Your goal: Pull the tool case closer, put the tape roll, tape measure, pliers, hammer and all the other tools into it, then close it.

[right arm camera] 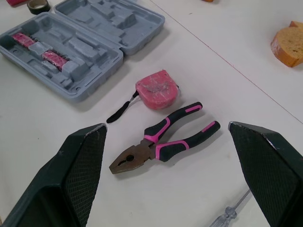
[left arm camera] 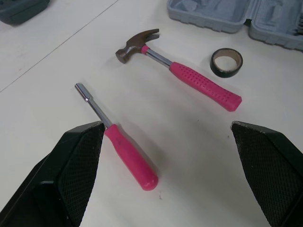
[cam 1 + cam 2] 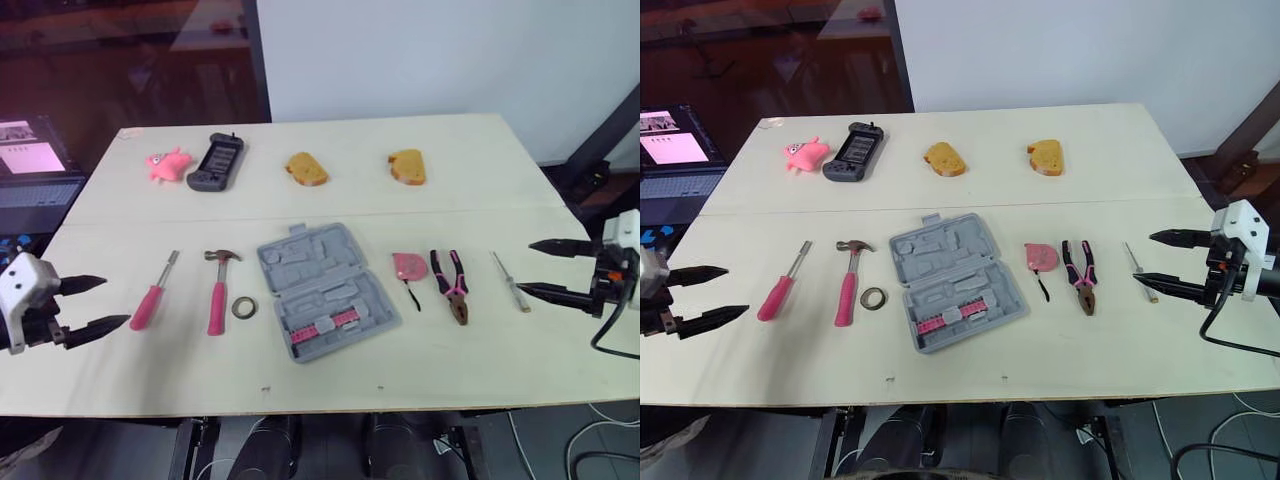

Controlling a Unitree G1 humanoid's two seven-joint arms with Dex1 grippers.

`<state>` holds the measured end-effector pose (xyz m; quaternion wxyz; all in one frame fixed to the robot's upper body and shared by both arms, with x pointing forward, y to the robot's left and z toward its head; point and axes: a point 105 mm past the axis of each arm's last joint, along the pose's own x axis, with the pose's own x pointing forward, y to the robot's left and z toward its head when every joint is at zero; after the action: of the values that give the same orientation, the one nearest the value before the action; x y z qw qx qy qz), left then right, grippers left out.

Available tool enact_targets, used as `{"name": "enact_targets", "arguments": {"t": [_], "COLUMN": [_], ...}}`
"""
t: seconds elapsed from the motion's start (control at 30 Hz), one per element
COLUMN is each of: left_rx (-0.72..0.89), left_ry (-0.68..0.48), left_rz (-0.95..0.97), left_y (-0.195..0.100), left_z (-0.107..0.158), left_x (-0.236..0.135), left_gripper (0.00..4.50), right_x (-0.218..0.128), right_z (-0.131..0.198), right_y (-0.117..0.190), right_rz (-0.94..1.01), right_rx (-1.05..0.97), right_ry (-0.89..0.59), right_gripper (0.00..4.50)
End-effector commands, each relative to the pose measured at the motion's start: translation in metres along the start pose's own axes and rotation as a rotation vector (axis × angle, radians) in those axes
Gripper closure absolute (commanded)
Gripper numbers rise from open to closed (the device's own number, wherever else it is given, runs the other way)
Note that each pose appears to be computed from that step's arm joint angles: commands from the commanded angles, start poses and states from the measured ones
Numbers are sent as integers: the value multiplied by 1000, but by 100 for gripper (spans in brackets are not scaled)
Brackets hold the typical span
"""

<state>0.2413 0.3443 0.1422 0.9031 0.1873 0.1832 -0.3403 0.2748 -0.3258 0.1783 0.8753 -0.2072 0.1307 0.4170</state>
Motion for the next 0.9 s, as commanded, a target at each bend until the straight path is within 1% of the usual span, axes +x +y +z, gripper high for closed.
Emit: {"name": "enact_targets", "arguments": {"t": [0.03, 0.13, 0.37, 0.5, 0.57, 0.63, 0.67, 0.77, 0.83, 0.9], "left_rx": [14, -28, -26, -48, -51, -65, -70, -108, -170, -187], "left_ry": [-8, -5, -19, -70, -70, -75, -80, -74, -134, -137], "left_rz": [-3, 11, 15, 53, 55, 44, 29, -12, -26, -43], "left_y": [2, 6, 7, 14, 13, 5, -4, -31, -46, -63], "left_z": [5, 3, 8, 19, 21, 22, 22, 20, 29, 29], "left_x": [-3, -3, -1, 0, 0, 4, 10, 27, 39, 54], "left_gripper": [0, 0, 0, 0, 0, 0, 0, 0, 0, 0], "right_x": [-8, -9, -8, -1, 4, 15, 27, 58, 74, 95], "right_z": [10, 8, 11, 12, 13, 12, 14, 30, 37, 44], "right_y": [-3, -2, -2, 3, 6, 8, 10, 15, 21, 31], "right_rz": [-17, -11, -13, 9, 21, 24, 33, 54, 87, 131], "right_rx": [-40, -45, -26, -30, -37, -29, -34, -55, -91, -131], "right_ry": [-10, -2, -9, 5, 21, 63, 68, 31, 29, 22], "right_gripper": [12, 12, 12, 12, 12, 12, 12, 12, 12, 12]}}
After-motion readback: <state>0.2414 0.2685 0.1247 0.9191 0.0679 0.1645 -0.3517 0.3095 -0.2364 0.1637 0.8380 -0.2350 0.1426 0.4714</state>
